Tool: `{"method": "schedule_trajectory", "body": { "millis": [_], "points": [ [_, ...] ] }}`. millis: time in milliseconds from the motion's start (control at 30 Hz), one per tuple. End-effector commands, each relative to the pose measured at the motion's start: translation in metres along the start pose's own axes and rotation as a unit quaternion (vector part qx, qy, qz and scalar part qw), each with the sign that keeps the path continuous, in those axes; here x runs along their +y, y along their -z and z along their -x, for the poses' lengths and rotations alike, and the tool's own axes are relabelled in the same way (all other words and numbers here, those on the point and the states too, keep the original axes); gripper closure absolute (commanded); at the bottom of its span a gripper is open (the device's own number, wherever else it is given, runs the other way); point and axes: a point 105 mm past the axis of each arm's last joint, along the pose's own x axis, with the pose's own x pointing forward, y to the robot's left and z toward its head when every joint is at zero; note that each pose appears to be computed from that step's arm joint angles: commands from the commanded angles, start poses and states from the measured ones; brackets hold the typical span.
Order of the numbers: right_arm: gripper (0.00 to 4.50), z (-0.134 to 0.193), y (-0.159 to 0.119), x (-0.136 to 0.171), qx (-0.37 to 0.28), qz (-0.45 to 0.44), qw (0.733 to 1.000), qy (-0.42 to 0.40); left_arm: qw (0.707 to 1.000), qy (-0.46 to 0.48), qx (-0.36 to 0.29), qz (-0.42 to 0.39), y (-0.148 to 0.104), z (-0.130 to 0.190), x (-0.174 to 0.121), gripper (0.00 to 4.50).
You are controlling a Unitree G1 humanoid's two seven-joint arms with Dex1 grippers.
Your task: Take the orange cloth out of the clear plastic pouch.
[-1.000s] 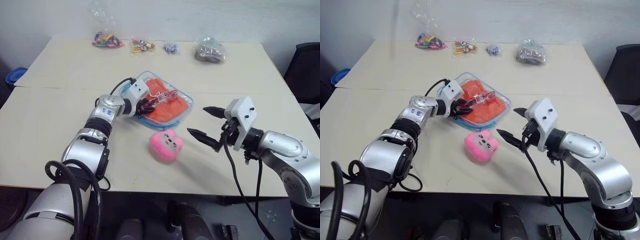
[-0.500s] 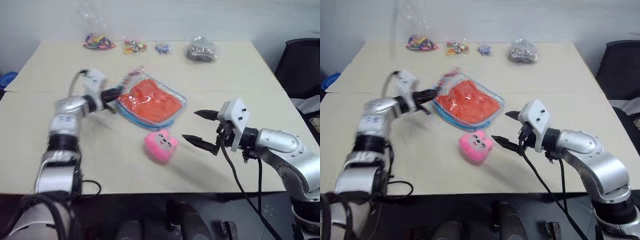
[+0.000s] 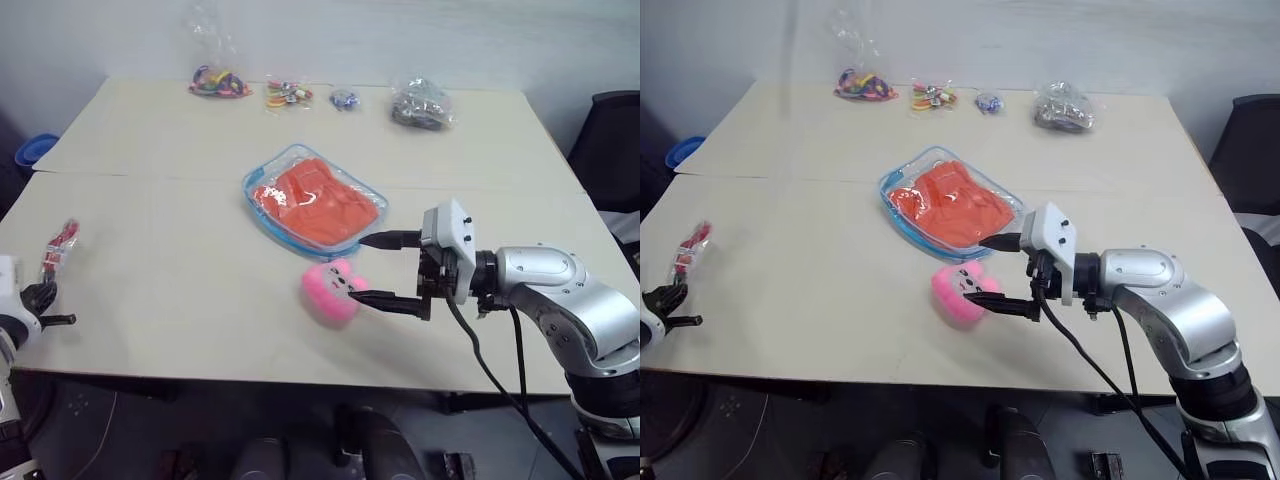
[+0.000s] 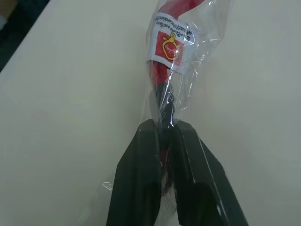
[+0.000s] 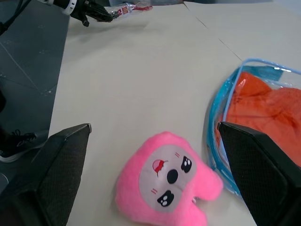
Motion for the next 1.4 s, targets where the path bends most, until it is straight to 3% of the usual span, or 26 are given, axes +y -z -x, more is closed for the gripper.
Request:
{"method": "schedule_trajectory", "body": {
  "millis": [33, 300, 367, 467, 533, 600, 700, 800, 833, 933, 1067, 1200, 1400],
  "points": [
    [0.00, 0.000, -0.005, 0.001, -0.009, 0.015, 1.000, -0.006, 0.999, -0.010, -0.039, 0.010, -0.011, 0.007, 0.008, 3.47],
    [0.00, 0.003, 0.000, 0.001, -0.003, 0.012, 1.000, 0.001, 0.998, 0.024, -0.049, 0.008, -0.018, 0.021, 0.005, 1.06],
    [0.00, 0.005, 0.001, 0.002, -0.001, 0.012, 1.000, 0.007, 0.994, 0.071, -0.079, 0.027, -0.034, 0.032, -0.001, 1.06],
    [0.00, 0.010, 0.005, 0.001, 0.002, 0.009, 1.000, 0.021, 0.962, 0.221, -0.155, 0.046, -0.081, 0.068, -0.022, 1.06],
    [0.00, 0.011, 0.006, 0.001, 0.004, 0.007, 1.000, 0.028, 0.938, 0.307, -0.159, 0.022, -0.096, 0.087, -0.038, 1.06],
    [0.00, 0.013, 0.008, 0.001, 0.005, 0.007, 0.999, 0.037, 0.922, 0.357, -0.135, -0.061, -0.108, 0.089, -0.056, 1.06],
    [0.00, 0.014, 0.008, 0.002, 0.004, 0.008, 0.999, 0.050, 0.899, 0.365, -0.114, -0.214, -0.119, 0.062, -0.082, 1.06],
    [0.00, 0.015, 0.008, 0.003, 0.005, 0.011, 0.998, 0.060, 0.848, 0.365, -0.133, -0.361, -0.134, 0.028, -0.114, 1.06],
    [0.00, 0.016, 0.008, 0.003, 0.005, 0.013, 0.998, 0.063, 0.824, 0.360, -0.140, -0.414, -0.138, 0.014, -0.126, 1.06],
    [0.00, 0.019, 0.006, 0.003, 0.005, 0.017, 0.997, 0.080, 0.715, 0.352, -0.160, -0.583, -0.141, -0.020, -0.169, 1.06],
    [0.00, 0.023, 0.006, 0.005, 0.009, 0.020, 0.994, 0.103, 0.647, 0.363, -0.210, -0.637, -0.155, -0.041, -0.224, 1.06],
    [0.00, 0.027, 0.005, 0.011, 0.013, 0.019, 0.992, 0.124, 0.598, 0.332, -0.225, -0.694, -0.155, -0.054, -0.250, 1.06],
    [0.00, 0.037, 0.006, 0.017, 0.022, 0.016, 0.987, 0.159, 0.583, 0.293, -0.231, -0.722, -0.151, -0.068, -0.272, 1.06]
  ]
}}
